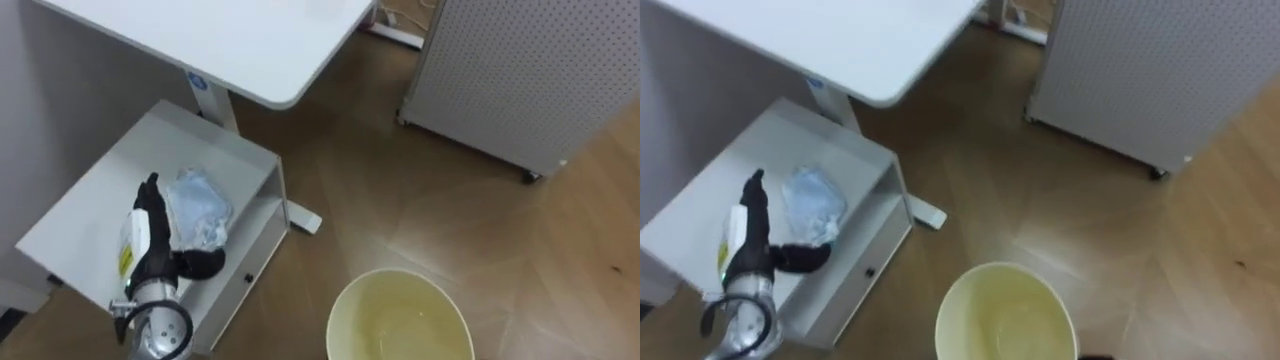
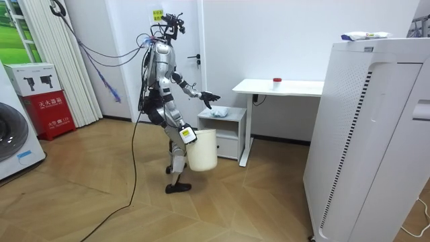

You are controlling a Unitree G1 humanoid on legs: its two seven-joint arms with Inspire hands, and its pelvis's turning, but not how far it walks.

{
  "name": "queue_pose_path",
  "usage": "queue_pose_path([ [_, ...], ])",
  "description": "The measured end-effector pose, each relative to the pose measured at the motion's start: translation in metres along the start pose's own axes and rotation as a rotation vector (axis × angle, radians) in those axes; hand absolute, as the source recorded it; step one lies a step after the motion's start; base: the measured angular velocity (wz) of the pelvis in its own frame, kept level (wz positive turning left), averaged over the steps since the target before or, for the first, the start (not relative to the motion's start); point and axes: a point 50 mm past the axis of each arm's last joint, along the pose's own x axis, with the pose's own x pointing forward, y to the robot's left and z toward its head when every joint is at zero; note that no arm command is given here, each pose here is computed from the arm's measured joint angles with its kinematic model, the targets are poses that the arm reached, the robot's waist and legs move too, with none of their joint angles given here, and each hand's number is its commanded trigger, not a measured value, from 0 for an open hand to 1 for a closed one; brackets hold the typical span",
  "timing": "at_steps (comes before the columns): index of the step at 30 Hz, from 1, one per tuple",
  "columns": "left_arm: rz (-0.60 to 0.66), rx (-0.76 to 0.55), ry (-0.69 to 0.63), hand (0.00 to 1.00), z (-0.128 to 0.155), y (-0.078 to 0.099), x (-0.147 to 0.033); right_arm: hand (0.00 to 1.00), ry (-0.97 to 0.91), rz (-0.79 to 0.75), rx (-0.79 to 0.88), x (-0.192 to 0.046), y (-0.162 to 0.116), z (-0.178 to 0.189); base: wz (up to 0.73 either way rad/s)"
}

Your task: Pick garbage

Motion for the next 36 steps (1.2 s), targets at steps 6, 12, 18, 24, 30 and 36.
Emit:
queue_pose_path([
  [6,0.031,0.012,-0.04,0.0,0.009,0.003,0.006,1.0,-0.026,-0.003,0.017,0.002,0.001,0.008,0.02],
  [12,0.038,0.027,-0.033,0.0,0.008,0.004,0.007,1.0,-0.049,0.013,0.015,0.002,0.008,0.013,-0.03],
  [18,0.055,0.077,-0.015,0.0,-0.001,0.012,0.01,1.0,-0.077,0.018,0.018,0.002,0.01,0.02,-0.03],
  [24,0.03,0.121,-0.008,0.0,-0.004,0.01,0.008,1.0,-0.116,0.028,0.02,0.003,0.01,0.029,0.01],
  [30,0.014,0.172,-0.014,0.0,-0.005,0.016,0.012,1.0,-0.144,0.039,0.055,0.001,0.011,0.035,0.03],
  [36,0.012,0.221,-0.03,0.77,-0.002,0.02,0.017,1.0,-0.182,0.039,0.05,0.0,0.008,0.042,0.0],
])
